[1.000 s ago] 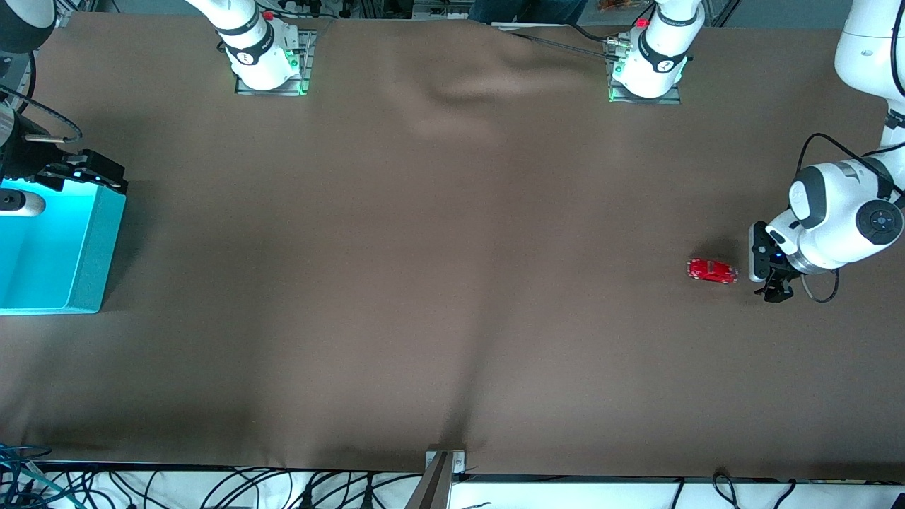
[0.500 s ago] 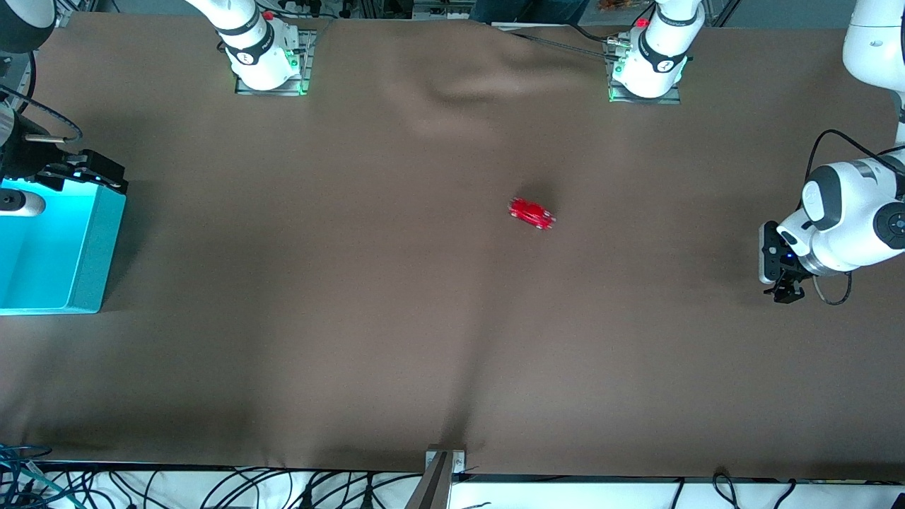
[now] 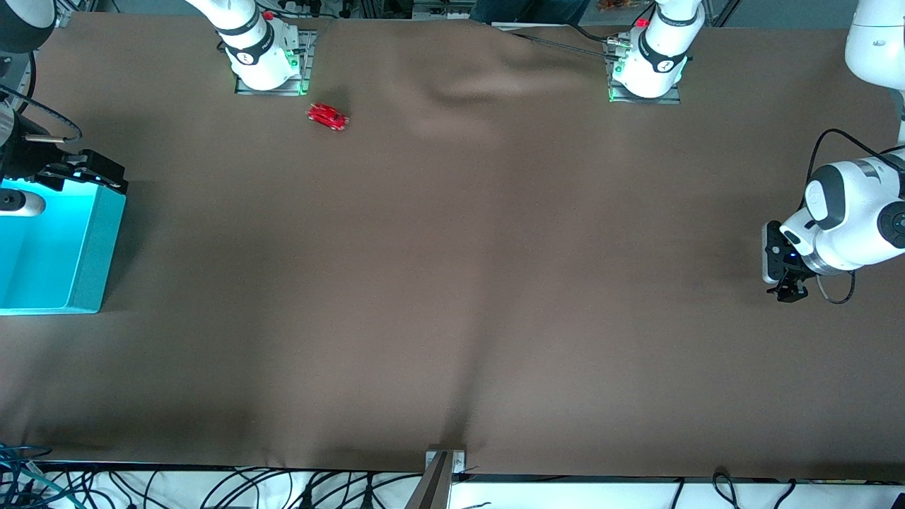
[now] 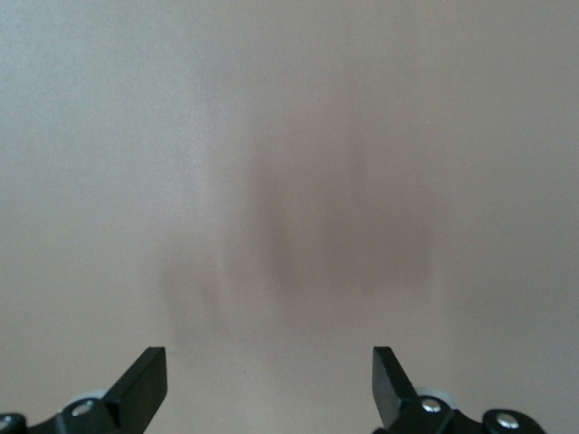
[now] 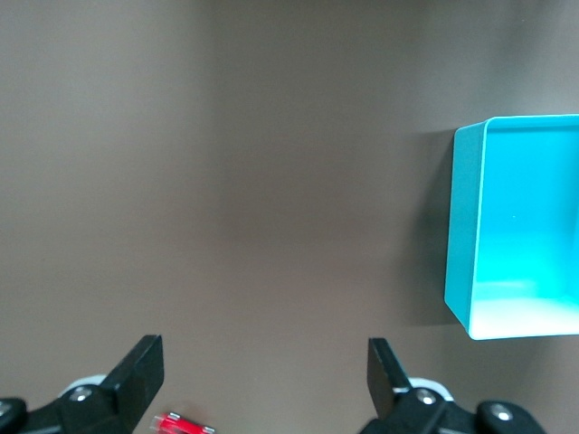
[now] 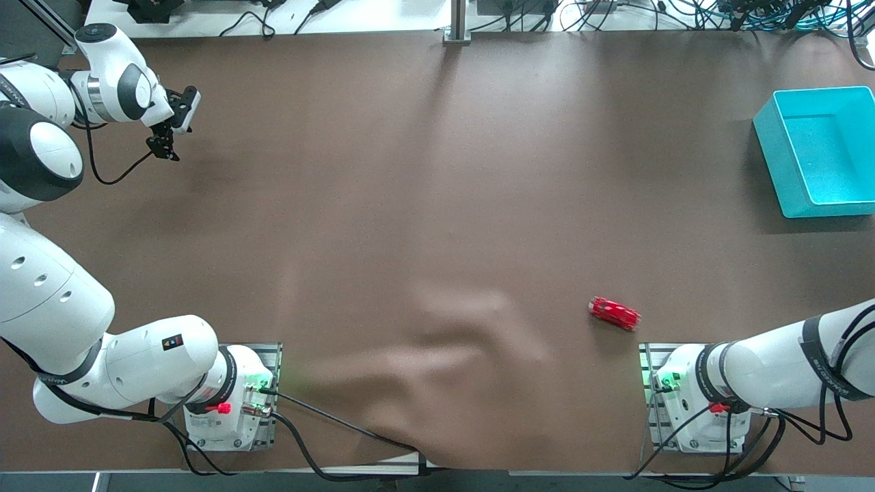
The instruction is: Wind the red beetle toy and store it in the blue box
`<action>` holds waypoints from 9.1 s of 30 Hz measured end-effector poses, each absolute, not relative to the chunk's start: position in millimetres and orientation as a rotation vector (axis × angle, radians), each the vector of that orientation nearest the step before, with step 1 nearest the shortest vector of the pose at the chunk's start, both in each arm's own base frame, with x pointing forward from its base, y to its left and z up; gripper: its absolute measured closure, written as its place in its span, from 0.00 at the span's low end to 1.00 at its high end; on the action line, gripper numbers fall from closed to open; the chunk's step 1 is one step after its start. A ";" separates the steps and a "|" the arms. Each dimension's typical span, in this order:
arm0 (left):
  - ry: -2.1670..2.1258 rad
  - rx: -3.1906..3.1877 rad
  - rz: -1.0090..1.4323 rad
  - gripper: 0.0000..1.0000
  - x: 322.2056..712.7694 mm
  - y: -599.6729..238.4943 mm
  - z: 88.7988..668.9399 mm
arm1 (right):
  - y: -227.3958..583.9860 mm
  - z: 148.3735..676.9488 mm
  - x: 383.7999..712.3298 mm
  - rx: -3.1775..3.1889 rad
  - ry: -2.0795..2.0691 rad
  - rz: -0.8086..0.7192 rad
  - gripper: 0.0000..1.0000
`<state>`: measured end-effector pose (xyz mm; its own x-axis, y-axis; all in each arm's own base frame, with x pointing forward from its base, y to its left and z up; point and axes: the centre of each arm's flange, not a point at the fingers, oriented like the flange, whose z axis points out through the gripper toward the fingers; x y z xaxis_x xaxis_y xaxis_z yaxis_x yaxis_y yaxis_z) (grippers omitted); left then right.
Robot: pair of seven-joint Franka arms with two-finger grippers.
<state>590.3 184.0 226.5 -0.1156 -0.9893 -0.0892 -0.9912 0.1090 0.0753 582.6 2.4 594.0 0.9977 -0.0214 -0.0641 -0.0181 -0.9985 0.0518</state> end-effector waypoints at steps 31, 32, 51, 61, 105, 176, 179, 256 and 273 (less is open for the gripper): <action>2.319 -2.076 0.175 0.00 593.0 185.0 229.8 | 1.3 594.0 582.6 3.089 -0.032 -0.100 0.00; 2.316 -2.078 0.174 0.00 593.3 185.1 230.2 | 1.4 594.0 582.6 3.089 -0.031 -0.100 0.00; 2.140 -2.107 0.081 0.00 612.4 171.5 300.7 | -6.4 561.0 558.8 3.045 -0.059 -0.503 0.00; 1.878 -2.383 0.061 0.00 607.2 142.7 350.2 | -16.7 513.9 534.1 2.990 -0.086 -0.780 0.00; 0.349 -3.164 0.122 0.00 555.3 -38.5 511.3 | -160.8 297.1 321.3 3.027 -0.831 -0.966 0.00; 0.188 -3.113 0.171 0.00 523.5 -77.0 512.0 | -209.4 161.2 168.0 2.825 -1.541 -0.915 0.00; 0.184 -3.114 0.161 0.00 524.7 -76.1 515.7 | -213.5 159.9 161.6 2.823 -1.562 -0.918 0.00; 0.170 -3.117 0.148 0.00 528.5 -72.4 521.8 | -330.6 361.1 407.6 3.249 -0.454 -0.724 0.48; 0.165 -3.118 0.141 0.00 529.3 -71.1 523.9 | -371.7 374.7 462.2 3.088 0.025 -0.771 0.48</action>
